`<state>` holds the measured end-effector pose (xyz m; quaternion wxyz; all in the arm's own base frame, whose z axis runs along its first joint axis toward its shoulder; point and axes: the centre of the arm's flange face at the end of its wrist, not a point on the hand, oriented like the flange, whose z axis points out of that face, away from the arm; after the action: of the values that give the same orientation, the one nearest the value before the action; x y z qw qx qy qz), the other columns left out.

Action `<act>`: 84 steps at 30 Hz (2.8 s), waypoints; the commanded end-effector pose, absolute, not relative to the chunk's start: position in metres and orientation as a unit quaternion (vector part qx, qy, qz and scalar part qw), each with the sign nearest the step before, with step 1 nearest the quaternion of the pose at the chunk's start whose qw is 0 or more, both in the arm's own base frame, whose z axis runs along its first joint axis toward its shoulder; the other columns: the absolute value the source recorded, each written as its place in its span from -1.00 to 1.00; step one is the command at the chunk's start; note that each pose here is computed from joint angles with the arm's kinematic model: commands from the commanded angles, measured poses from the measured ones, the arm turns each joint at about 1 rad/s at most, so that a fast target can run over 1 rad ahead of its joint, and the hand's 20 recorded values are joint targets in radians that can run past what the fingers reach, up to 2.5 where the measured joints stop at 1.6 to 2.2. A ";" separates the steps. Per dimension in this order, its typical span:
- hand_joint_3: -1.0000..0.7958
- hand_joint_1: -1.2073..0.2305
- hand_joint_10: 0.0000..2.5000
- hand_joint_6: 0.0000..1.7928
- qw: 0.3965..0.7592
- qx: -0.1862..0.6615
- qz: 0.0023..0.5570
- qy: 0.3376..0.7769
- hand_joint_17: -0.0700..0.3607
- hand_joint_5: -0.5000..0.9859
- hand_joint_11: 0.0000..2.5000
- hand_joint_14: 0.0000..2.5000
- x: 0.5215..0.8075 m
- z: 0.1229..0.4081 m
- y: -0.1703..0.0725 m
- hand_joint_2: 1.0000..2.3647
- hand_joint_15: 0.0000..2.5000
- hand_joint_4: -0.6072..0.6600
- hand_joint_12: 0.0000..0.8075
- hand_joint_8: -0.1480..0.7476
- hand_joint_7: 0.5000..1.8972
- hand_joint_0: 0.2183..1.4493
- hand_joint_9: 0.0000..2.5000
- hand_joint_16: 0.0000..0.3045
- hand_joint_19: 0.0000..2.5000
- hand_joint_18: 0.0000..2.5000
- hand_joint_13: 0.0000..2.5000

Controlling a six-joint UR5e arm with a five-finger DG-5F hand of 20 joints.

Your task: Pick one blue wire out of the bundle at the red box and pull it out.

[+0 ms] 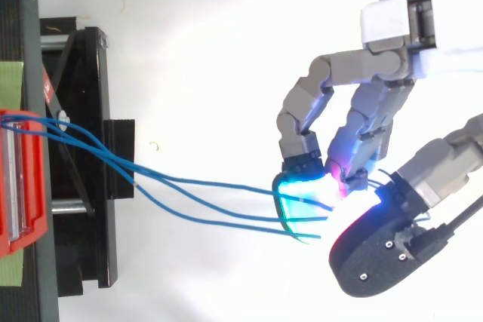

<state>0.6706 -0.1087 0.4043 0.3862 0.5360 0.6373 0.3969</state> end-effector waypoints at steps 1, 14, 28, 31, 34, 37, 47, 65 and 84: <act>-0.17 -0.46 -0.99 0.07 0.386 0.537 0.397 0.637 -0.14 -0.51 -0.38 -0.99 0.670 0.404 -0.109 -0.98 -0.57 0.15 0.08 0.13 -0.23 -0.30 -0.21 -0.66 -0.60 -0.29 -0.25; -0.44 -0.44 -0.99 0.07 0.387 0.537 0.396 0.636 -0.09 -0.56 -0.37 -0.99 0.670 0.404 -0.110 -1.00 -0.57 0.26 0.12 0.15 -0.47 -0.47 -0.26 -0.63 -0.60 -0.30 -0.29; -0.22 -0.37 -0.99 0.03 0.387 0.537 0.395 0.637 -0.13 -0.45 -0.35 -0.98 0.670 0.404 -0.110 -0.98 -0.54 0.23 0.09 0.17 -0.04 -0.41 -0.09 -0.66 -0.56 -0.24 -0.22; -0.19 -0.44 -0.99 0.03 0.387 0.537 0.395 0.637 -0.13 -0.44 -0.36 -0.98 0.670 0.404 -0.111 -0.98 -0.53 0.22 0.09 0.17 -0.02 -0.38 -0.09 -0.66 -0.56 -0.23 -0.21; -0.20 -0.53 -0.99 0.05 0.387 0.537 0.395 0.637 -0.13 -0.48 -0.36 -0.98 0.670 0.404 -0.111 -0.98 -0.53 0.18 0.10 0.12 -0.14 -0.32 -0.14 -0.66 -0.58 -0.24 -0.22; -0.27 -0.55 -0.99 0.05 0.386 0.537 0.396 0.637 -0.13 -0.50 -0.35 -0.98 0.670 0.404 -0.110 -0.98 -0.54 0.21 0.09 0.12 -0.22 -0.31 -0.16 -0.66 -0.58 -0.25 -0.24; -0.44 -0.20 -0.99 0.03 0.420 0.538 0.397 0.613 -0.07 -0.48 -0.37 -0.99 0.680 0.406 -0.109 -1.00 -0.54 0.26 0.15 0.19 -0.23 -0.55 -0.12 -0.62 -0.57 -0.26 -0.24; -0.26 -0.15 -0.99 -0.01 0.437 0.545 0.393 0.598 -0.13 -0.44 -0.36 -0.99 0.684 0.407 -0.110 -0.98 -0.54 0.23 0.10 0.18 -0.06 -0.43 -0.02 -0.66 -0.55 -0.25 -0.21; -0.29 -0.49 -0.99 0.04 0.436 0.544 0.393 0.600 -0.13 -0.50 -0.35 -0.98 0.684 0.406 -0.108 -0.99 -0.54 0.25 0.08 0.14 -0.23 -0.35 -0.09 -0.66 -0.56 -0.24 -0.22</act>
<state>0.6842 -0.1088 0.4072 0.4365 0.5439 0.5985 0.3943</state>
